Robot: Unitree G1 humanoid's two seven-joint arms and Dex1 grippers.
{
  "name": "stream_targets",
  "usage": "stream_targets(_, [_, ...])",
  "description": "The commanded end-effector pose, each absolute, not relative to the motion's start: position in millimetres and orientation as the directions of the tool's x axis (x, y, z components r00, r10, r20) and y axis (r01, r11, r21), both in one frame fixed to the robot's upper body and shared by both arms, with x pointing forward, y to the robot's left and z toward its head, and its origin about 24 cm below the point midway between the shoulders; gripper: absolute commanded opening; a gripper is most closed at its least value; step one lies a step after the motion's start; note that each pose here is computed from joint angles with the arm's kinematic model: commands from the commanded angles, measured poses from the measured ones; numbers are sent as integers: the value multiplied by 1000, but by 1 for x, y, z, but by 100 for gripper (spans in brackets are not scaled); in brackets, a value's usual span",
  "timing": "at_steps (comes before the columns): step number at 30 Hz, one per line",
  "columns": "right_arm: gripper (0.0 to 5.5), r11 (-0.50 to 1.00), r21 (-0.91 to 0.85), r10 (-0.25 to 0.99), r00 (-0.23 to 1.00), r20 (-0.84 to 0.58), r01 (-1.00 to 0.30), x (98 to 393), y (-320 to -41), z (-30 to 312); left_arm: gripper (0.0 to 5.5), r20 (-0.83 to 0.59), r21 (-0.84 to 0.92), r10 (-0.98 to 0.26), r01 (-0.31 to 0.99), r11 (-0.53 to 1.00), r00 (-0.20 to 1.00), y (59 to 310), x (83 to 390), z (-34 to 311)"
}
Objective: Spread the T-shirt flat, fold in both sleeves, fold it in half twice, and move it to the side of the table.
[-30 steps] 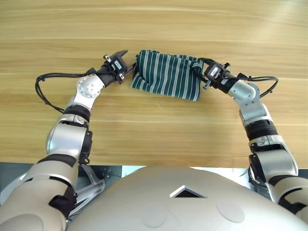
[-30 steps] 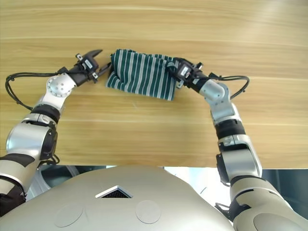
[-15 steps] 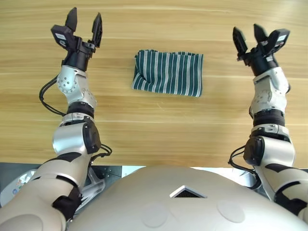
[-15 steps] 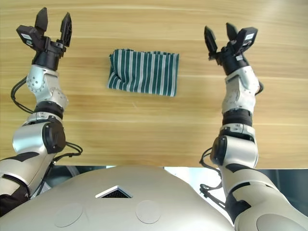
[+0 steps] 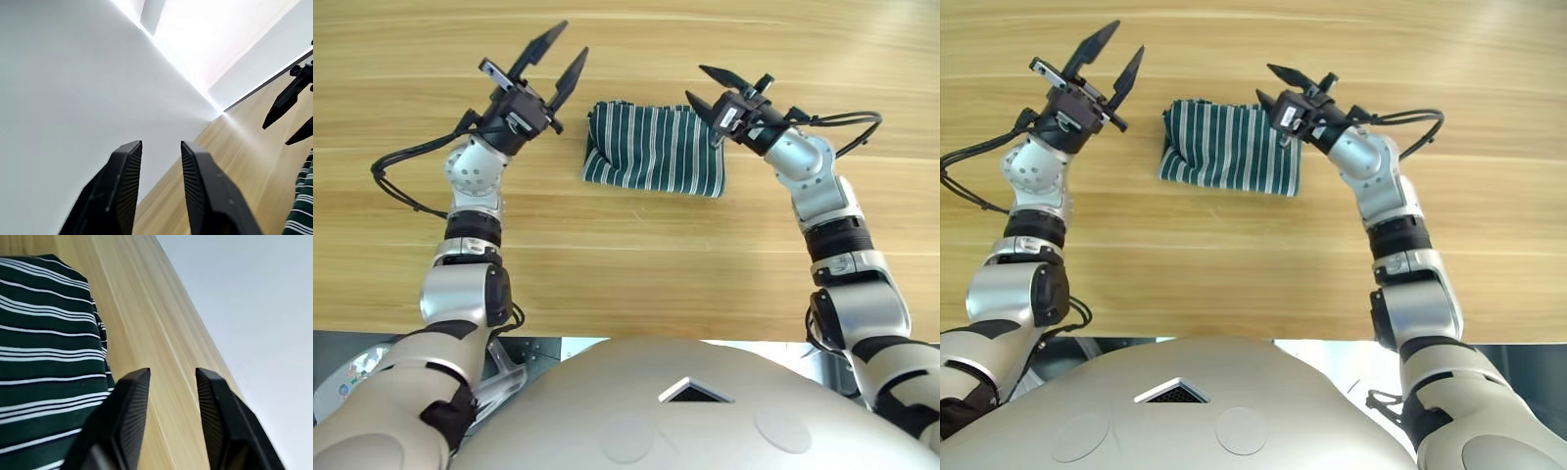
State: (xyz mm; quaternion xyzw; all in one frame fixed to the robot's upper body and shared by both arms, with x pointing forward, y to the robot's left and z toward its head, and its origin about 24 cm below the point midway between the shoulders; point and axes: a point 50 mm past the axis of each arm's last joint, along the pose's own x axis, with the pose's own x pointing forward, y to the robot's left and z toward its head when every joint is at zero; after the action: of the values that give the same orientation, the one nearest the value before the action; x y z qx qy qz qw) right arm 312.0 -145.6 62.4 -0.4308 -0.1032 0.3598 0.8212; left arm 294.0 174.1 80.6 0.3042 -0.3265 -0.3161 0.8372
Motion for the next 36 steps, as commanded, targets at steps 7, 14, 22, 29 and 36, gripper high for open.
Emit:
stream_targets(7, [4, 11, -822, 724, 572, -386, -569, 312, -137, 68, 0, 121, 902, -860, 306, 304, 496, 159, 296, 76])
stream_targets(14, [4, -140, -792, 730, 478, -488, -595, 320, -116, 74, 0, -52, 980, -896, 197, 40, 442, 148, 310, 85])
stream_targets(22, [4, -176, -728, 696, 439, -567, -662, 323, -97, 39, 0, -115, 988, -912, 140, -63, 395, 134, 315, 80])
stream_targets(29, [4, -273, -631, 691, 308, -654, -726, 300, -99, 5, 0, -151, 984, -922, 147, -104, 357, 130, 314, 78])
stream_targets(36, [4, -400, -484, 671, 110, -733, -778, 258, -135, -4, 0, -201, 966, -939, 217, -143, 278, 133, 299, 72])
